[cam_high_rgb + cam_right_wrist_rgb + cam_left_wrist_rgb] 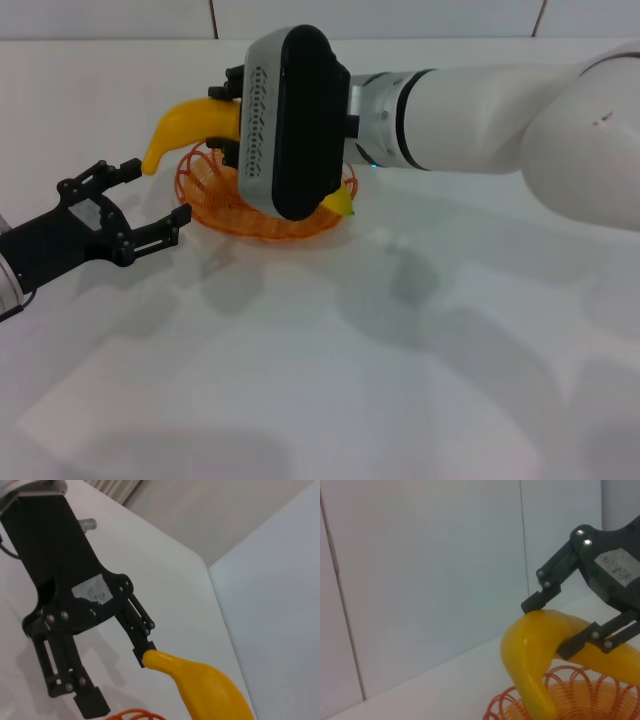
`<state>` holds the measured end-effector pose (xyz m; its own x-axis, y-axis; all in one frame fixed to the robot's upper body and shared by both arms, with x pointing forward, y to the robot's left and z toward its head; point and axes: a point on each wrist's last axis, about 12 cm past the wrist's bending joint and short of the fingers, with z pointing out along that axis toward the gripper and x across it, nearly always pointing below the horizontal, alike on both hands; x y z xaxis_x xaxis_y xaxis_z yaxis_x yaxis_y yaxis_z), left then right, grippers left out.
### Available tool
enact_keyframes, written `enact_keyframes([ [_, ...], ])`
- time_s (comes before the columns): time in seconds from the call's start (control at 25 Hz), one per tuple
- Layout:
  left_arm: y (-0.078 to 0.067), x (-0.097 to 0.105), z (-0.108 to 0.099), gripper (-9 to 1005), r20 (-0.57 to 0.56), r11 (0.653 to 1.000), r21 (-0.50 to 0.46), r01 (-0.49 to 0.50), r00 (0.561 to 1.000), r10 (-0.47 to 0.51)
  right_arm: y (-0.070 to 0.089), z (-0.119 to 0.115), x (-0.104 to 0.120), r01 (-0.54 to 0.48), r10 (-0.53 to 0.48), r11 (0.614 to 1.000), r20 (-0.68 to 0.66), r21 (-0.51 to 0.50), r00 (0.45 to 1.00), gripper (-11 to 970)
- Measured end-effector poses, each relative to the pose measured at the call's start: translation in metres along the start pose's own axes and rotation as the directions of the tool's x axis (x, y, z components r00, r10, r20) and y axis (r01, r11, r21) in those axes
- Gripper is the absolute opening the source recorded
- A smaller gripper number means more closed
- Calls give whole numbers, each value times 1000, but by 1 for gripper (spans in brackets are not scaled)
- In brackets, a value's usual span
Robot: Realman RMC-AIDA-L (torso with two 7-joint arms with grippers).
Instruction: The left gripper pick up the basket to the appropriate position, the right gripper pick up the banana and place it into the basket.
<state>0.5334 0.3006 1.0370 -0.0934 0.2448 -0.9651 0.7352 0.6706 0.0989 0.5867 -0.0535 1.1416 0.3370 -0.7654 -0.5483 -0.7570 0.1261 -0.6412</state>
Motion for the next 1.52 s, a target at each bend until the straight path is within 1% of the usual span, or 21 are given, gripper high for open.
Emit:
enact_keyframes([
  [0.44,0,0,0,891,0,1000,-1,-2,1000,2,1,1,-3,14,-15,1000,17,17,1000,541],
  [0.6,0,1,-1,891,-1,1000,-3,0,1000,0,1,-2,-5,7,-8,1000,33,28,999,604],
  [0.64,0,1,-1,891,-3,1000,-4,1,1000,-1,1,-5,-6,0,-2,999,42,36,999,620],
  [0.84,0,2,-3,891,-6,1000,-9,4,1000,-4,-6,-28,-5,-68,60,992,83,102,995,622],
  [1.0,0,3,-3,891,-7,1000,-10,5,1000,-5,-14,-48,8,-144,135,980,73,141,988,621],
  [1.08,0,3,-3,891,-7,1000,-10,5,1000,-5,-16,-55,16,-183,176,972,62,144,983,621],
  [1.16,0,3,-4,891,-7,1000,-12,7,1000,-7,-16,-60,22,-218,212,967,55,131,976,620],
  [1.32,-1,4,-4,891,-8,1000,-14,8,1000,-8,-10,-69,33,-261,258,963,55,66,965,619],
  [1.52,-1,4,-5,891,-9,1000,-15,9,1000,-9,-13,-84,44,-324,325,945,132,-33,936,618],
])
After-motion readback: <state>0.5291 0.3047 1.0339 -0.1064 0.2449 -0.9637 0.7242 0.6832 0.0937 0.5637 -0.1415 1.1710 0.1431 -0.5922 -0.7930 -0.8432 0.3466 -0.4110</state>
